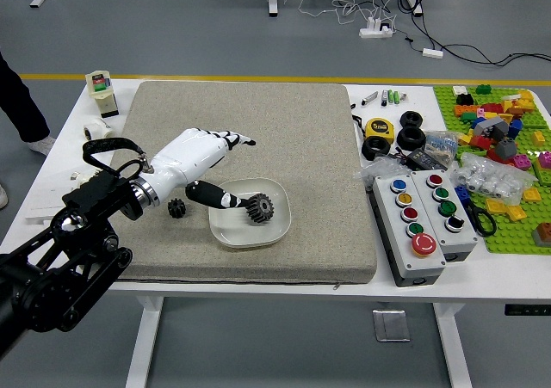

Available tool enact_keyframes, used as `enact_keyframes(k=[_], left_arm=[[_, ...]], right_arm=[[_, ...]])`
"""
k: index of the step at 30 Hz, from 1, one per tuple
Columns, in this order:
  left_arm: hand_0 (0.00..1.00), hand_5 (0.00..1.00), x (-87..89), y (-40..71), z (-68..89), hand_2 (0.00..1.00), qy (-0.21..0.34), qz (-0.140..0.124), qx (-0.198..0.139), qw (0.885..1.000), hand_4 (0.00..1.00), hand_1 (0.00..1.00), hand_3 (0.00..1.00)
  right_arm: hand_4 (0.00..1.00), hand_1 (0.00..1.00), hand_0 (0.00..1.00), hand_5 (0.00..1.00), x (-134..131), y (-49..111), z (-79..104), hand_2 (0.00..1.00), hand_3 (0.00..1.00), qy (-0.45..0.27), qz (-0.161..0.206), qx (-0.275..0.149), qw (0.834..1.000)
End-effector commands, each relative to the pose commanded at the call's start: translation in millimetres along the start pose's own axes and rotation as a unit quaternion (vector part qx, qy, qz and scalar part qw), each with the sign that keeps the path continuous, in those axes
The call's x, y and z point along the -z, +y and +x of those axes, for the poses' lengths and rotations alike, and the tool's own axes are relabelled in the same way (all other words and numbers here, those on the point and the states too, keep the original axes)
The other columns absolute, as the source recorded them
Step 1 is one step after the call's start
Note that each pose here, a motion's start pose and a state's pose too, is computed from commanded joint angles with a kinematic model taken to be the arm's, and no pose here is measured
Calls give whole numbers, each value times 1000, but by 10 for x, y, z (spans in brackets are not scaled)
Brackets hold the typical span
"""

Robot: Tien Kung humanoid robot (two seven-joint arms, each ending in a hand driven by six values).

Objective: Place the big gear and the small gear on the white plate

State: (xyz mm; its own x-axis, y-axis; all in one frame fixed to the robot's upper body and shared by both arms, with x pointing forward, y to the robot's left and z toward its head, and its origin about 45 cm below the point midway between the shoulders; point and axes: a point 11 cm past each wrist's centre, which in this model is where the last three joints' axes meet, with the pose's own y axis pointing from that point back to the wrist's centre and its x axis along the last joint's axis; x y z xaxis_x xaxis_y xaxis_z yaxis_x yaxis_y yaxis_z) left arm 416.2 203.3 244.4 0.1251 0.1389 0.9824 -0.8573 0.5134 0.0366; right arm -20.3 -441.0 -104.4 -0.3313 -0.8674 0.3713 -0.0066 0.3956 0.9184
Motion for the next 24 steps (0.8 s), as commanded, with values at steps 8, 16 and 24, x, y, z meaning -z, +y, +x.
enact_keyframes(k=[8, 16, 24], left_arm=[[532, 242, 318, 207, 25, 728, 6, 35, 64, 997, 921, 657, 737], [505, 172, 578, 327, -225, 632, 14, 71, 108, 992, 817, 618, 689], [434, 5, 702, 364, -406, 543, 22, 93, 112, 989, 544, 510, 618]], right_arm=[[924, 796, 756, 784, -22, 0, 5, 824, 750, -1, -2, -1, 1000], [923, 796, 755, 783, -49, 0, 7, 825, 750, 1, -5, -1, 1000], [923, 797, 755, 783, -63, 0, 5, 824, 749, 2, -6, -1, 1000]])
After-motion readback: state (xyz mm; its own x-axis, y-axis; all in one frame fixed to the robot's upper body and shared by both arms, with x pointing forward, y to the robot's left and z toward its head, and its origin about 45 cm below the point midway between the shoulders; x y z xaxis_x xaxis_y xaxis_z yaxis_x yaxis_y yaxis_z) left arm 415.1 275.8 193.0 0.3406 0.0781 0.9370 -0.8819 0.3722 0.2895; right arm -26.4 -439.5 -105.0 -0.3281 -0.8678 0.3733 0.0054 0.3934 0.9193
